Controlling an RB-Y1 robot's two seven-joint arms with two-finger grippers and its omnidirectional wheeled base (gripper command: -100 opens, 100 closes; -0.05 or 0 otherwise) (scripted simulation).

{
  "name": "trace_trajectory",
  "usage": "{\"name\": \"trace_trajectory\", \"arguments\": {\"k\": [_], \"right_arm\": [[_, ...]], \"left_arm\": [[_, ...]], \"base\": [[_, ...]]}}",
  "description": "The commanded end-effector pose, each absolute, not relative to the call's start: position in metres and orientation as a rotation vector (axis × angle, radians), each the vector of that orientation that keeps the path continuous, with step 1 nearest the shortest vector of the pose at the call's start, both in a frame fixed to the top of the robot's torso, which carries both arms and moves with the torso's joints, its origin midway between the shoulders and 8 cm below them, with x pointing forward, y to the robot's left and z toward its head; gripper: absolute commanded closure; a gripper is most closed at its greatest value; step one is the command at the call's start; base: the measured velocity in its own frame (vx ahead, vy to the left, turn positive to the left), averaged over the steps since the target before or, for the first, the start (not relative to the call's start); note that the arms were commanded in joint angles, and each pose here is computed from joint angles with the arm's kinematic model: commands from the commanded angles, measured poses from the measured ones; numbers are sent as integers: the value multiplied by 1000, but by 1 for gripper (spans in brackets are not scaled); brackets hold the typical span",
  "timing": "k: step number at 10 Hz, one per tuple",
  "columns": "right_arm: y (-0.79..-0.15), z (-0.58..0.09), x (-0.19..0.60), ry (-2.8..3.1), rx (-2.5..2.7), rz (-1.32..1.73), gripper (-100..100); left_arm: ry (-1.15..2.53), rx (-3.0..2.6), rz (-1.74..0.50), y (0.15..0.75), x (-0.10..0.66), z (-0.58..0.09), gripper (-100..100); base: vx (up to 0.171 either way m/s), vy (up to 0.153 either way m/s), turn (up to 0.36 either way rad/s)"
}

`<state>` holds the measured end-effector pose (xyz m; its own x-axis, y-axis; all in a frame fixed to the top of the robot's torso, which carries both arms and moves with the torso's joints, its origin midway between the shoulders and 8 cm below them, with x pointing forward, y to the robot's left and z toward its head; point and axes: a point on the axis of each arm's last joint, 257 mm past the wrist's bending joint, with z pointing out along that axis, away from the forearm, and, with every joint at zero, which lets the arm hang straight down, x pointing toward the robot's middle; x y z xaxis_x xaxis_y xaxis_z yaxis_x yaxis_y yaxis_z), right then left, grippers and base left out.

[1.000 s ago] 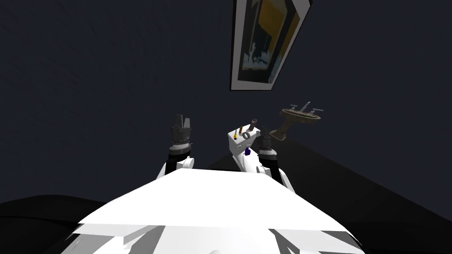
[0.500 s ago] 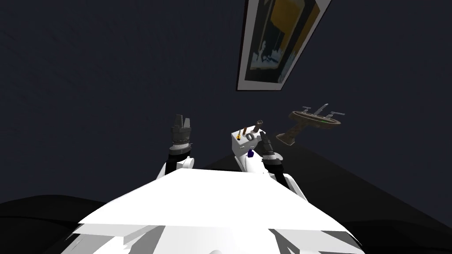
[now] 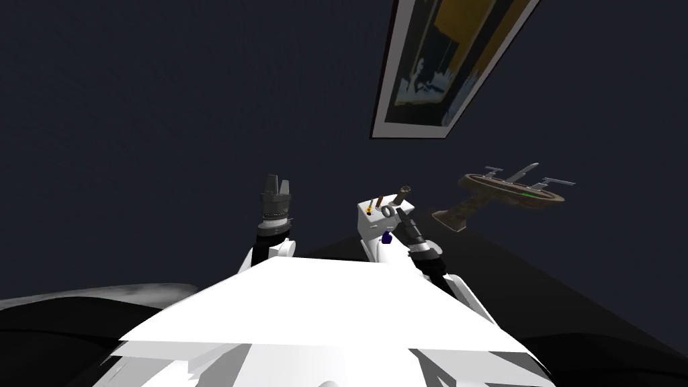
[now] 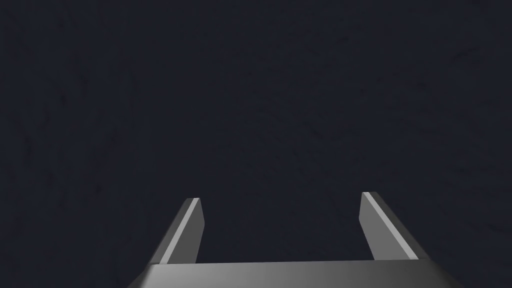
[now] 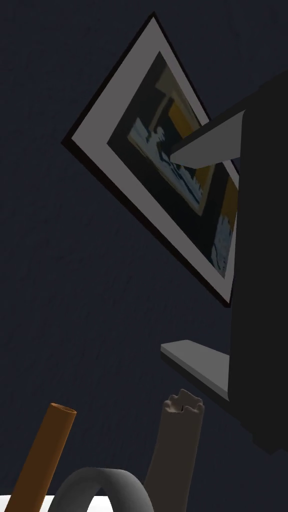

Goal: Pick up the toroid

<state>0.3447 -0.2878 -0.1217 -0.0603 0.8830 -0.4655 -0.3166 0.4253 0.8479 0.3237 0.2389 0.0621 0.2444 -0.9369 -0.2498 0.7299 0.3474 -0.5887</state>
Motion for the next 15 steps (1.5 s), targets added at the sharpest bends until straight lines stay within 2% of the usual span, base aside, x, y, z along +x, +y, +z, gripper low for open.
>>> {"name": "trace_trajectory", "arguments": {"k": [1, 15], "right_arm": [[-290, -132, 341, 1301, 584, 1075, -100], [-363, -233, 271, 1848, 542, 869, -100]], "left_arm": [[627, -389, -1177, 239, 324, 62, 0], [628, -389, -1177, 239, 324, 62, 0]], "base": [[-14, -12, 114], [-15, -8, 184]]}}
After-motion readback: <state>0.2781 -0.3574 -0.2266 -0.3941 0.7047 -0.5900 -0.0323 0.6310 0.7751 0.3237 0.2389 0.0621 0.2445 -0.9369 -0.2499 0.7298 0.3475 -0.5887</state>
